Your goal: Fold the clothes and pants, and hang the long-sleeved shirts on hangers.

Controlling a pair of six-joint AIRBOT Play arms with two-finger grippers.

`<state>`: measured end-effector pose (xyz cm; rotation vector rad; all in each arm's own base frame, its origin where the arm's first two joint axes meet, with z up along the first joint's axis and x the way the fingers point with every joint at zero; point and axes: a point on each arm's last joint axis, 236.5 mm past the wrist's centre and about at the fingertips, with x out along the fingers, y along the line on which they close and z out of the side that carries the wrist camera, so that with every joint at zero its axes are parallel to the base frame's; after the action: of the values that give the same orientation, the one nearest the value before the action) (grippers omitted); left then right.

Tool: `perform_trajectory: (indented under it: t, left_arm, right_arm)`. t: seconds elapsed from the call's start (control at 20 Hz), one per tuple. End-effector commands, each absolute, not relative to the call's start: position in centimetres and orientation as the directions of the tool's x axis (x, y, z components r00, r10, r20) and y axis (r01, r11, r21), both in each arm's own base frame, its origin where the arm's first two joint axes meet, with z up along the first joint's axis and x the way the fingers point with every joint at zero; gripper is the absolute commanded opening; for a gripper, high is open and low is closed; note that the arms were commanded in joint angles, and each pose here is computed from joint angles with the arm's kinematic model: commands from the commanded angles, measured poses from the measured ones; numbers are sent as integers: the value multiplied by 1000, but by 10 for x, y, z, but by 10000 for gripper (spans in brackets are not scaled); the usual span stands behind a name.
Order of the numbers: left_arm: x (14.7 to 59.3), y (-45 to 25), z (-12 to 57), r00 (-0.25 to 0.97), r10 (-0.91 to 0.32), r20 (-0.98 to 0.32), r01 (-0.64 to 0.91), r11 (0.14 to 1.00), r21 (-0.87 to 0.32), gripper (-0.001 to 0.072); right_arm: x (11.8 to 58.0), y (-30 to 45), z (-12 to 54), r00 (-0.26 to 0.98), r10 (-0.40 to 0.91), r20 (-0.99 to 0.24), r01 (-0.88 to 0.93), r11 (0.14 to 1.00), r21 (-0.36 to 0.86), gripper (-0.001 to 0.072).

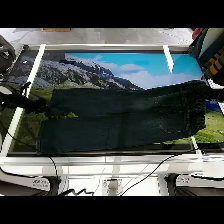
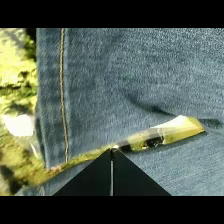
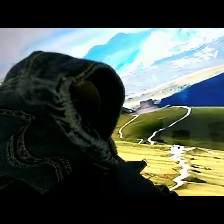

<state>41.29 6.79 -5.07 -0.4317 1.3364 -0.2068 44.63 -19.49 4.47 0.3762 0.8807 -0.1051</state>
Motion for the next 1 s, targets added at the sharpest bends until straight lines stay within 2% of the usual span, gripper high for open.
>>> perform_trajectory:
  t: [0.0,0.1,0.15,0.25,0.3,0.35,0.5,0.6,0.65,0.7,0.75,0.8,0.85,0.95]
  left_arm:
    - [403,83,-38,360,-259,-896,-112,942,-317,27]
    - [402,91,-33,447,-183,-876,-139,953,-270,28]
    - [402,94,-33,470,-160,-868,-148,955,-256,73]
    - [400,95,-42,467,-153,-871,-160,954,-253,522]
    - [398,94,-49,449,-162,-879,-163,952,-259,552]
    - [397,94,-58,431,-170,-886,-168,950,-264,553]
    - [394,89,-89,373,-203,-905,-111,959,-261,546]
    - [400,82,-101,376,-229,-898,-70,959,-274,460]
    - [408,80,-103,398,-226,-889,-56,962,-269,459]
    - [417,81,-104,425,-207,-881,-55,966,-254,429]
    - [428,81,-103,457,-179,-871,-51,973,-227,312]
    - [437,82,-100,489,-153,-859,-48,978,-202,146]
    - [449,83,-94,525,-126,-842,-45,983,-175,30]
    - [469,88,-77,584,-89,-807,-39,990,-137,28]
  right_arm:
    - [445,-196,44,631,56,-774,243,933,265,45]
    - [445,-196,44,631,56,-774,243,933,266,45]
    - [445,-196,44,631,56,-774,243,933,266,45]
    - [445,-196,44,631,56,-774,243,933,265,45]
    - [445,-196,44,631,56,-774,243,933,265,45]
    - [445,-196,44,630,56,-774,243,933,266,45]
    - [445,-196,44,630,57,-774,243,933,266,45]
    - [445,-196,44,630,57,-774,243,933,266,45]
    - [445,-196,44,630,57,-774,243,933,267,45]
    - [445,-196,44,631,58,-774,243,933,267,45]
    - [445,-196,44,631,58,-774,243,932,268,45]
    - [445,-196,44,631,58,-774,243,932,268,45]
    - [445,-196,44,631,58,-773,244,932,268,45]
    - [446,-198,45,636,51,-770,246,932,265,46]
